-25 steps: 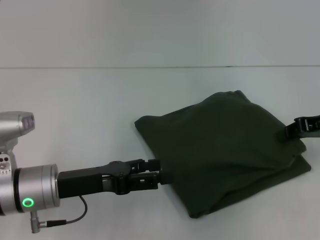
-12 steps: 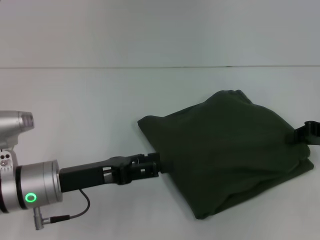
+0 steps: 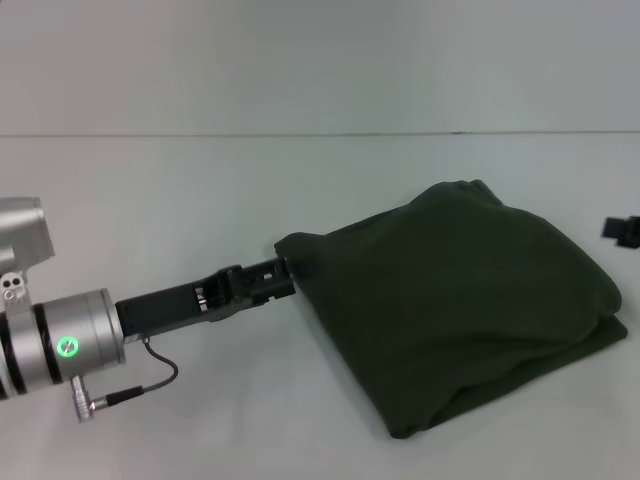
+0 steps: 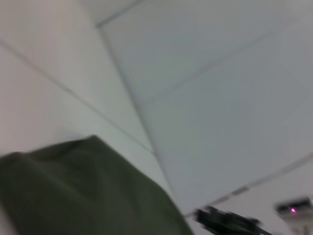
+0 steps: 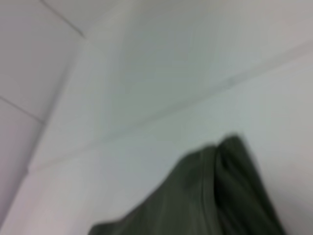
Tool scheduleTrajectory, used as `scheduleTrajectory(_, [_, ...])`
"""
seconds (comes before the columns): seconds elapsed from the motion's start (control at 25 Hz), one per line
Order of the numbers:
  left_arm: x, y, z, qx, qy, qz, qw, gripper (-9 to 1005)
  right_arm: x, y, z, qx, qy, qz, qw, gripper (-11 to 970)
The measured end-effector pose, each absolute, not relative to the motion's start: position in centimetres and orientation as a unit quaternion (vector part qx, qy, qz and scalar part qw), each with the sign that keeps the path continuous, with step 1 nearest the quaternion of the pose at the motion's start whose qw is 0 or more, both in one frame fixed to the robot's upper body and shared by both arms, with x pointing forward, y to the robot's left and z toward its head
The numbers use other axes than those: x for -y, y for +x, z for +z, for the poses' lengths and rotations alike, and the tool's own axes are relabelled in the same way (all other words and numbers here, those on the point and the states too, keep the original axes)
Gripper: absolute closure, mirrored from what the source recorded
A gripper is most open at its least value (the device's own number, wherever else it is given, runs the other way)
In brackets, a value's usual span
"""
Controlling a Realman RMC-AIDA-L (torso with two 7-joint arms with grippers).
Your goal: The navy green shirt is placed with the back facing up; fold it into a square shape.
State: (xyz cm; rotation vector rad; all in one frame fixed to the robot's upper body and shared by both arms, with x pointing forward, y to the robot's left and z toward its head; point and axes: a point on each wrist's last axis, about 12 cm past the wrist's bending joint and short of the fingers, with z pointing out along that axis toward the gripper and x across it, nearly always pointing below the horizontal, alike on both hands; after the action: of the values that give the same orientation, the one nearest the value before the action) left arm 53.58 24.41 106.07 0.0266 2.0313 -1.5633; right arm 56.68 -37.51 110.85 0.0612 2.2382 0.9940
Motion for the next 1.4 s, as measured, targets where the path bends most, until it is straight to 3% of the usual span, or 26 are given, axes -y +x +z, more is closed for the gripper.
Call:
scheduleTrajectory(0.2, [-24.4,55.0,105.2,-0.799,-0.039,-0.542,0.257,76,39.5,53.7,110.5,-0.815,-0.042,0.363,0.449,624])
scheduleTrajectory(0.36, [-23.7,56.5,104.9,-0.832,-0.068,-0.501,0.227,76,39.3,50.5,109.6,-0.771,-0.159,0.333,0.519,424])
scheduleTrajectory(0.52, [-22.9,57.9,105.3,-0.846,-0.078,-0.481,0.217,76,38.0,47.4,108.2,-0.728,-0.262,0.307,0.554,271])
scheduleTrajectory(0.76, [-21.5,59.1,105.7,-0.858,-0.078,-0.463,0.211,77,36.9,45.9,106.8,-0.718,-0.293,0.294,0.559,20])
scheduleTrajectory(1.4, [-18.3,60.8,105.5,-0.882,-0.076,-0.416,0.210,90,35.9,46.2,106.6,-0.715,-0.312,0.306,0.546,25])
